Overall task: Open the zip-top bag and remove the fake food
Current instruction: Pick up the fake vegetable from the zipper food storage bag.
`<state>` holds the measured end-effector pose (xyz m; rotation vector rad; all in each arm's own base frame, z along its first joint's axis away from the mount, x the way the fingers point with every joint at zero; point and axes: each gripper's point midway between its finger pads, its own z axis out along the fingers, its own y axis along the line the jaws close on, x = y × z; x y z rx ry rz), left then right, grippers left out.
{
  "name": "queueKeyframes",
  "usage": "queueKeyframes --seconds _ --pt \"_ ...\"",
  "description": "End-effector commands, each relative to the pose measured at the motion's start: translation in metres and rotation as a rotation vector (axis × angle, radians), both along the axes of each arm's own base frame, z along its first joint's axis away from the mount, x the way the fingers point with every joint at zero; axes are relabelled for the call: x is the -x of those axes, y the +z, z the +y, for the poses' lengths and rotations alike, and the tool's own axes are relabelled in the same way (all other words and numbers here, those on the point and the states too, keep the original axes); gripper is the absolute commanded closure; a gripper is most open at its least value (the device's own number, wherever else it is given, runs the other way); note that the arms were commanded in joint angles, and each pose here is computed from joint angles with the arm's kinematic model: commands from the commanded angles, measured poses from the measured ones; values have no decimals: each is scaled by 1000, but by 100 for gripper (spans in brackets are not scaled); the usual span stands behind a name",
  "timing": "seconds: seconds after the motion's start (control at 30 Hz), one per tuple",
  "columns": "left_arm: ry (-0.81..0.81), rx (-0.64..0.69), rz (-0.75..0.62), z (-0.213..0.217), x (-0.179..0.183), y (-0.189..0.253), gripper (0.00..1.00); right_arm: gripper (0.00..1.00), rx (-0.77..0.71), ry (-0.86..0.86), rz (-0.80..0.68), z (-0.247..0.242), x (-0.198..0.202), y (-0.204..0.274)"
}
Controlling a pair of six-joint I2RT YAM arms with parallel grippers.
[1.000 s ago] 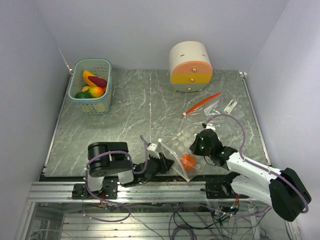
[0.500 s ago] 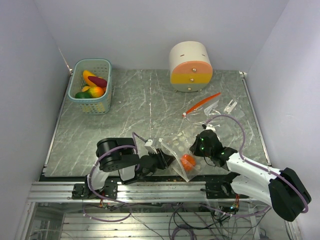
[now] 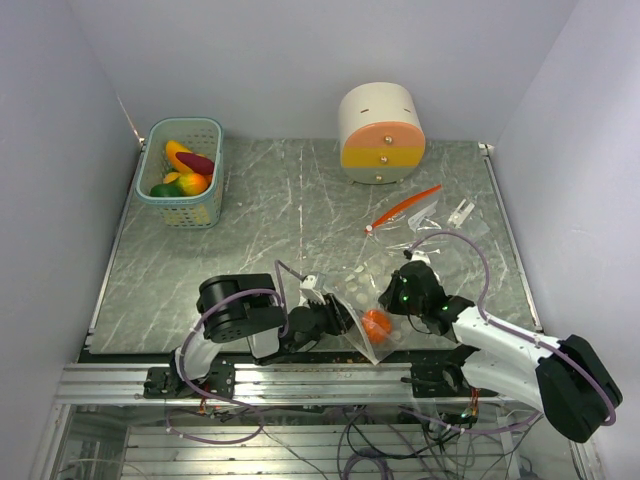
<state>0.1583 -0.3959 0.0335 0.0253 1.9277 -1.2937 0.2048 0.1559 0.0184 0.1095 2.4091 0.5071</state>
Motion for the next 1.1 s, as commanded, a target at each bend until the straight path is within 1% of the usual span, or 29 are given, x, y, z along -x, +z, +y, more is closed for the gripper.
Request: queueKeyframes --seconds 0.0,0.1,0.3,0.4,0.57,0.7,0.83,1.0,1.07 --pt "1 84 -46 -5 -6 28 56 100 1 -3 -2 -3 2 -3" --pt "20 91 -59 -2 -8 39 51 100 -5 1 1 -2 2 -5" --pt "-12 124 -79 -6 -4 58 31 100 -7 6 7 -1 3 -8" --pt "-49 141 -77 -13 1 61 24 100 -5 4 8 -2 3 -8" --pt "-108 112 -53 -23 13 48 21 100 7 1 3 -4 3 -7" --pt "-174 51 -84 -32 32 43 16 100 9 0 2 -4 2 -8" --pt "-219 -29 -102 -35 46 38 16 100 8 5 6 -3 2 -10" --pt "-238 -191 -113 -35 54 19 15 100 2 6 1 -1 1 -8" --pt "-238 -234 -119 -39 55 16 14 100 -3 9 1 0 0 -7"
